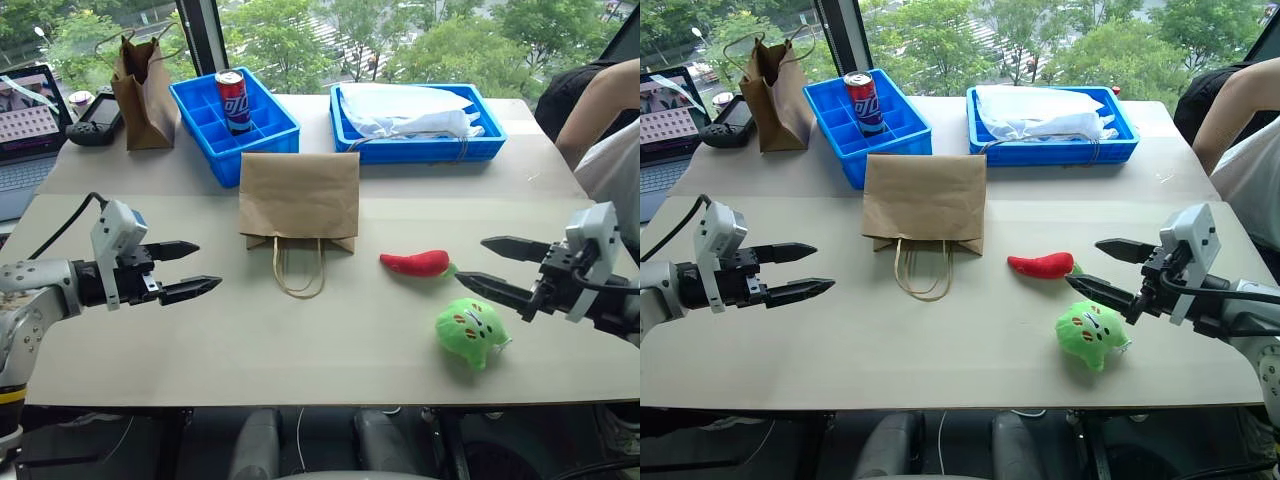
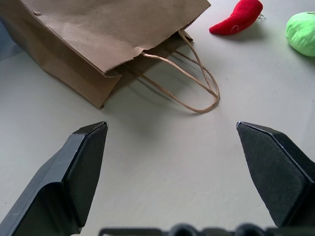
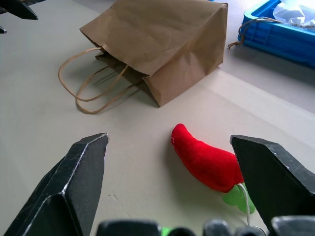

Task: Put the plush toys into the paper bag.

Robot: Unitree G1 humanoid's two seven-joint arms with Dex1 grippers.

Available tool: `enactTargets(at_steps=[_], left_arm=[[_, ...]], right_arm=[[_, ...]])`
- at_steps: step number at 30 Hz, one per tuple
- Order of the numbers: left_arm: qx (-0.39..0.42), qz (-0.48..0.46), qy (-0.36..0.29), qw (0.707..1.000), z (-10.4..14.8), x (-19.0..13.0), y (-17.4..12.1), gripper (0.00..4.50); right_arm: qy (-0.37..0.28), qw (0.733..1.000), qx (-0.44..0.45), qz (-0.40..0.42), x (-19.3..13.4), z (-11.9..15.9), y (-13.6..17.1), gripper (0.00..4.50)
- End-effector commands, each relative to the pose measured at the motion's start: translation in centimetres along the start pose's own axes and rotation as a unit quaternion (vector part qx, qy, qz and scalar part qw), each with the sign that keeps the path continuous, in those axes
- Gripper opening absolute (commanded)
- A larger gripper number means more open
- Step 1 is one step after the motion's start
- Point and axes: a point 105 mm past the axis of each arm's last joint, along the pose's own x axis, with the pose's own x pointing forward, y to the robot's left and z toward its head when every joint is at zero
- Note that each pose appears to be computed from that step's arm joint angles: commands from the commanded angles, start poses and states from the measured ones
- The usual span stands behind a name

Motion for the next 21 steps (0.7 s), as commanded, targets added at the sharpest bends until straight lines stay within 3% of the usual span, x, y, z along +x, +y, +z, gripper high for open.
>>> enactTargets(at_steps=[1,3,6,10,17,21], left_arm=[[0.010,-0.055,-0.034,0.998,2.5,-0.5,-1.0,4.50],[0.024,-0.138,-0.061,0.988,5.4,-0.4,-2.5,4.50],[0.062,-0.198,-0.032,0.978,6.5,0.1,-3.8,4.50],[0.079,-0.225,0.001,0.971,6.1,1.0,-3.9,4.50],[0.171,-0.209,0.037,0.962,4.3,4.1,-1.4,4.50],[0.315,-0.172,0.036,0.933,4.4,7.4,1.1,4.50]], right_arm=[[-0.012,0.999,-0.027,0.030,0.2,2.1,1.3,4.42],[-0.001,0.995,-0.034,0.097,1.2,3.5,3.4,4.42],[0.008,0.987,-0.034,0.155,2.2,4.5,5.7,4.42],[0.017,0.983,-0.031,0.181,2.9,5.1,7.3,4.42],[0.030,0.986,-0.040,0.161,3.8,4.9,7.7,4.42],[0.022,0.989,-0.041,0.141,4.0,4.9,7.4,4.42]])
